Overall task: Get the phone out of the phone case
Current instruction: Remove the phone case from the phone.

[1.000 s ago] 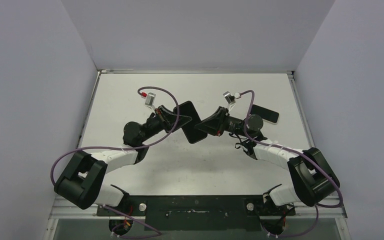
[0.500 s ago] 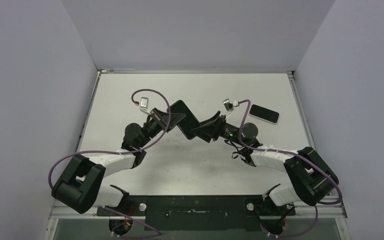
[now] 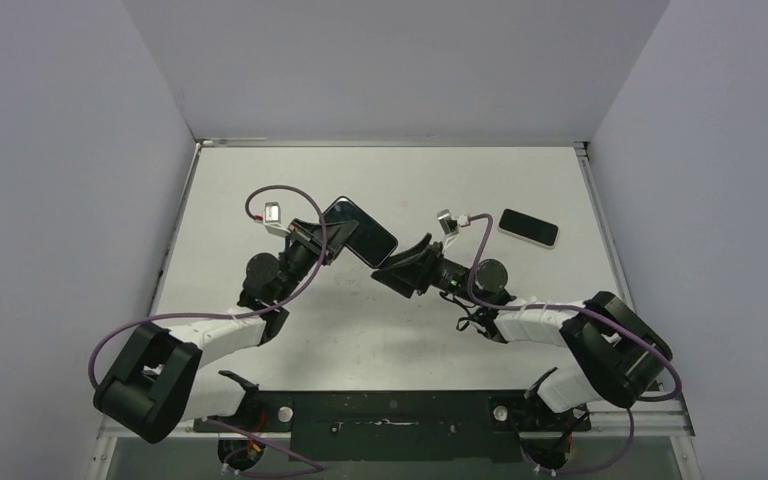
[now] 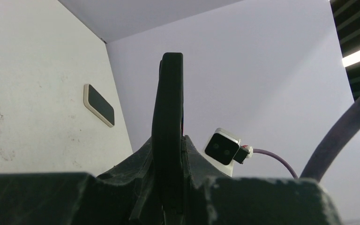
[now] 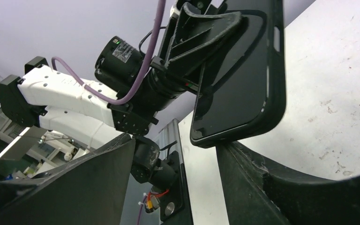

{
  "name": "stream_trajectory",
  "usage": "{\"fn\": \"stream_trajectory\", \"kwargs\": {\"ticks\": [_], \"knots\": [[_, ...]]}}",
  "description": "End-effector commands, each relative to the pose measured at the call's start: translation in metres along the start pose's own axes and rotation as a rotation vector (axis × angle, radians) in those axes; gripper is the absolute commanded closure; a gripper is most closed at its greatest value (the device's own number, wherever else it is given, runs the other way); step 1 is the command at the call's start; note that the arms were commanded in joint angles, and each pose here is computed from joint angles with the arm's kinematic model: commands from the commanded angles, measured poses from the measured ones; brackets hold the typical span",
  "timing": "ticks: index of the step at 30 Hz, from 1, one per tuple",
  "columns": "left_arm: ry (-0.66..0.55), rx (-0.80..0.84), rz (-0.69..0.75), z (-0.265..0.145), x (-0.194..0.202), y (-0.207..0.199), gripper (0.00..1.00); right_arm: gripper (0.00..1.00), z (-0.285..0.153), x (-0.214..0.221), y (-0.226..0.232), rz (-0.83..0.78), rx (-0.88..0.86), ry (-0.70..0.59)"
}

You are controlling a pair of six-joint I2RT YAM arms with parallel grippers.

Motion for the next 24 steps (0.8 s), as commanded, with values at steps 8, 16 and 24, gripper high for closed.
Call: {"fn": "stream_trajectory", "kwargs": {"ticks": [8,16,24], "knots": [[-0.084,0.106,-0.014,-0.011,-0.011,-0.035,1.0,0.5,0.013,-0.01,0.015,-0.034,-0.143,-0.081],[-0.089,0.094,-0.034,-0.015,-0.008,-0.033,1.0,0.7,0.016,-0.008,0.015,-0.051,-0.164,-0.077],[-0.035,0.061,-0.066,-0.01,0.001,-0.026,1.0,1.0,0.016,-0.004,0.012,-0.16,-0.185,-0.041]]}}
Point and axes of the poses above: each gripper's point midway between its finger pads, its own z axis out along the fingers, its own y axis along the line the jaws close on, x = y × z, the point moved 5 cm from there along -z, back along the fingers, and after that the axes turned 8 degrees about z, right-handed, at the moved point
